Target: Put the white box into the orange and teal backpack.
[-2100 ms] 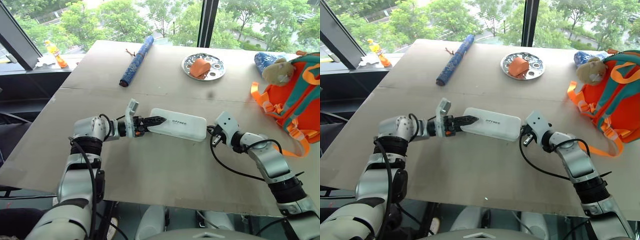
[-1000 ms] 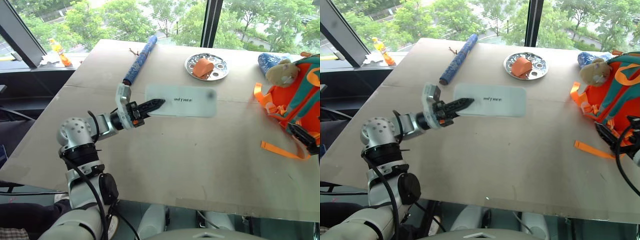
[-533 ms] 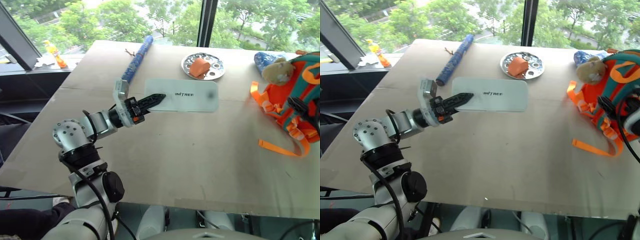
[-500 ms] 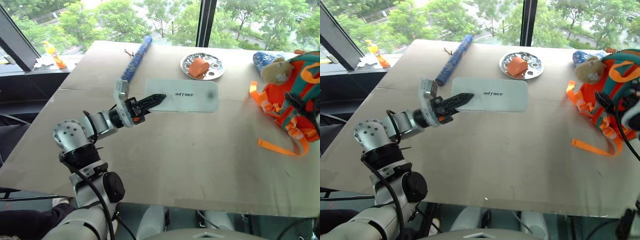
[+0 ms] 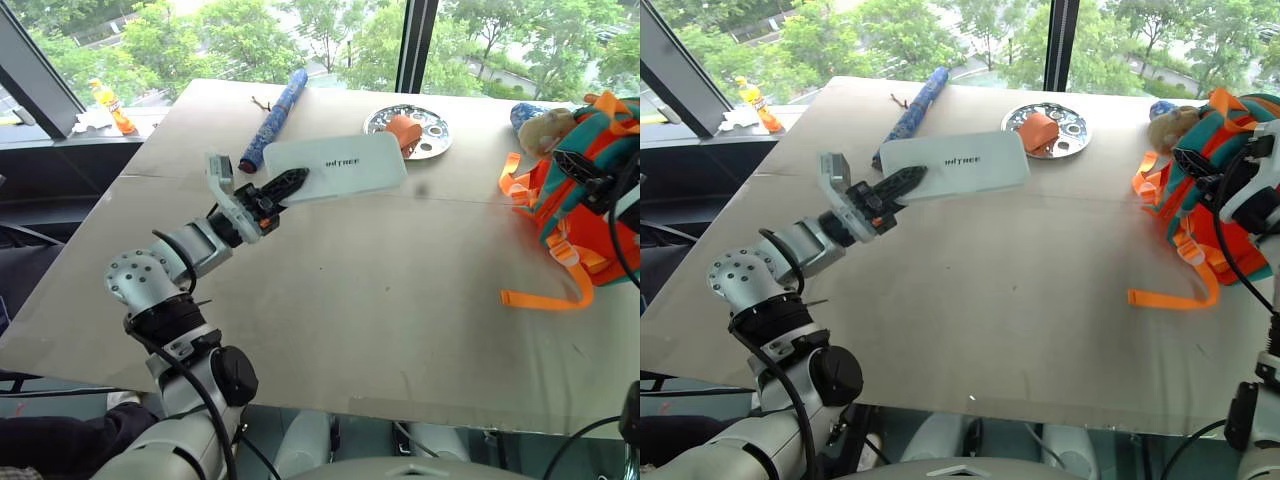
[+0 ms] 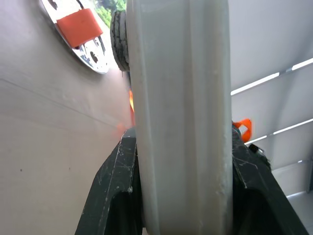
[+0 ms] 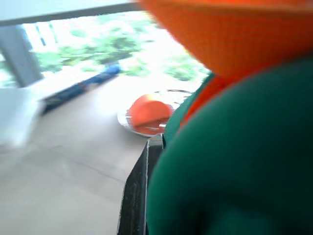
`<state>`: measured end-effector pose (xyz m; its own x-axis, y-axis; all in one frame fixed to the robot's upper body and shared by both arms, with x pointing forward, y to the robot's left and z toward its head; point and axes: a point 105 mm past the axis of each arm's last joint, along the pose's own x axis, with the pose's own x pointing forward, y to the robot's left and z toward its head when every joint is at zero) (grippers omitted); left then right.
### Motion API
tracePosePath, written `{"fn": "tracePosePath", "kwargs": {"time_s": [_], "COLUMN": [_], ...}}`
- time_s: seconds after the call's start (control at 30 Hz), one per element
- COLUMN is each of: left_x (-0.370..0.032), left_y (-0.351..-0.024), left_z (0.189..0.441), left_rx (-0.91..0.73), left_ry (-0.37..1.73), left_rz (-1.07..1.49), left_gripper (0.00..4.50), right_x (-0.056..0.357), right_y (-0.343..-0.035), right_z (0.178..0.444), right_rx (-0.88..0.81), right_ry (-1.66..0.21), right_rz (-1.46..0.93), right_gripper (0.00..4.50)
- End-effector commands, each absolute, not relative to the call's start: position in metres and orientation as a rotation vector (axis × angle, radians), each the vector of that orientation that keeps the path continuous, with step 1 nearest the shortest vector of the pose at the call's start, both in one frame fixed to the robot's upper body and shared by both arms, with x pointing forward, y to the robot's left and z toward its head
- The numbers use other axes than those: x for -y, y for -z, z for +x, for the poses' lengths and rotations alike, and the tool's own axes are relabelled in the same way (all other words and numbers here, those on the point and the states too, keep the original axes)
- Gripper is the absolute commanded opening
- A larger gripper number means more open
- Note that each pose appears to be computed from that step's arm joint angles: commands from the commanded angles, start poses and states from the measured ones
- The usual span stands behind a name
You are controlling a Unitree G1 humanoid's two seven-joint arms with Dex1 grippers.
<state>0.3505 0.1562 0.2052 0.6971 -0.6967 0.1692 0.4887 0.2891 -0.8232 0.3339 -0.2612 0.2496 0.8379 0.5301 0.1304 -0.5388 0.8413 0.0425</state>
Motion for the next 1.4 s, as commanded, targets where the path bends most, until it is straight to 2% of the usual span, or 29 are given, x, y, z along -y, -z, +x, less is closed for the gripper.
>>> {"fn": "tracePosePath", "kwargs": {"time_s": [0.03,0.2,0.3,0.47,0.6,0.93,1.17,1.4], "left_x": [-0.162,-0.164,-0.164,-0.154,-0.128,-0.088,-0.06,-0.054], "left_y": [-0.231,-0.239,-0.245,-0.253,-0.265,-0.274,-0.254,-0.236], "left_z": [0.355,0.359,0.358,0.349,0.342,0.323,0.31,0.306], "left_rx": [-0.131,-0.115,-0.114,-0.13,-0.086,-0.041,0.109,0.195], "left_ry": [0.838,0.852,0.89,1.005,1.12,1.356,1.494,1.587], "left_rz": [-1.018,-1.009,-0.973,-0.905,-0.796,-0.603,-0.062,0.182], "left_gripper": [1.22,1.22,1.22,1.22,1.22,1.22,1.22,1.22], "right_x": [0.228,0.205,0.206,0.201,0.199,0.209,0.219,0.231], "right_y": [-0.287,-0.279,-0.245,-0.249,-0.247,-0.254,-0.252,-0.255], "right_z": [0.294,0.258,0.243,0.211,0.192,0.18,0.169,0.167], "right_rx": [0.186,0.068,-0.103,-0.1,-0.129,-0.132,-0.178,-0.166], "right_ry": [-0.806,-0.936,-0.899,-0.956,-0.976,-0.93,-0.927,-0.885], "right_rz": [0.049,0.023,-0.029,0.037,0.054,0.058,0.074,0.097], "right_gripper": [0.03,0.03,0.03,0.03,0.03,0.03,0.03,0.03]}}
